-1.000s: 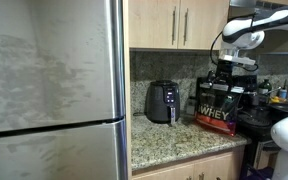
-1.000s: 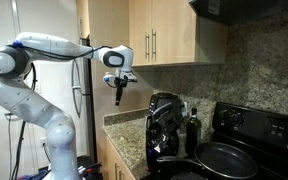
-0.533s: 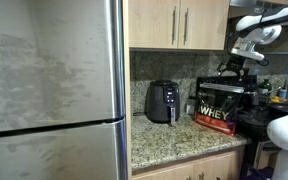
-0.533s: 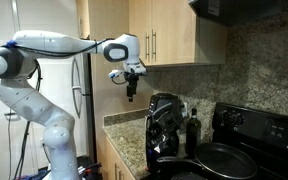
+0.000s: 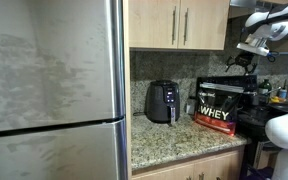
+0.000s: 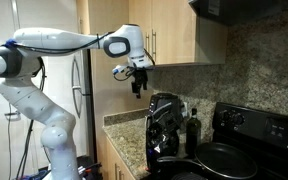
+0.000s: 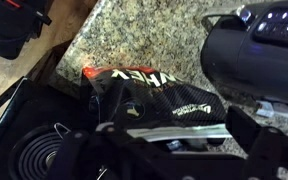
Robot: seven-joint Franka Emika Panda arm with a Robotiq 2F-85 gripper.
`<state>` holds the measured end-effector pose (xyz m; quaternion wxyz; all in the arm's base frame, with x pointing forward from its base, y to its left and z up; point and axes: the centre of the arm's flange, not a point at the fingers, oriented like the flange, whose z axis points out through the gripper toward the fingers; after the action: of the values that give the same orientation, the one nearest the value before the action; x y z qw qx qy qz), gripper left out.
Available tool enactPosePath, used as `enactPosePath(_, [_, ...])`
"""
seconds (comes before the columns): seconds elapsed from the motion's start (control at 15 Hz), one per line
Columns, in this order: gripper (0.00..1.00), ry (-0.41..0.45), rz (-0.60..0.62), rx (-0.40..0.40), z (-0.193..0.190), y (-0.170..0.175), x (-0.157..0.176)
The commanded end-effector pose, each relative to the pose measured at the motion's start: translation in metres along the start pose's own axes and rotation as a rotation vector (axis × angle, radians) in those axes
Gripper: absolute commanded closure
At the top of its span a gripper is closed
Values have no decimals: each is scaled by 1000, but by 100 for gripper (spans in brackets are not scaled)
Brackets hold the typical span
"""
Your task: Move the black plastic to the left then move it to the right
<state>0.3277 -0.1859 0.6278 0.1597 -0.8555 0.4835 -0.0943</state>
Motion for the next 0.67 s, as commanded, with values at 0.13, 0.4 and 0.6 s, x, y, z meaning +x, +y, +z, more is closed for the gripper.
enactPosePath(0.13, [0, 148, 287, 7, 29, 27, 98])
enactPosePath(0.4, [0, 133, 268, 11, 37, 35, 93])
enactPosePath(0.6, [0, 137, 438, -95, 43, 17, 103])
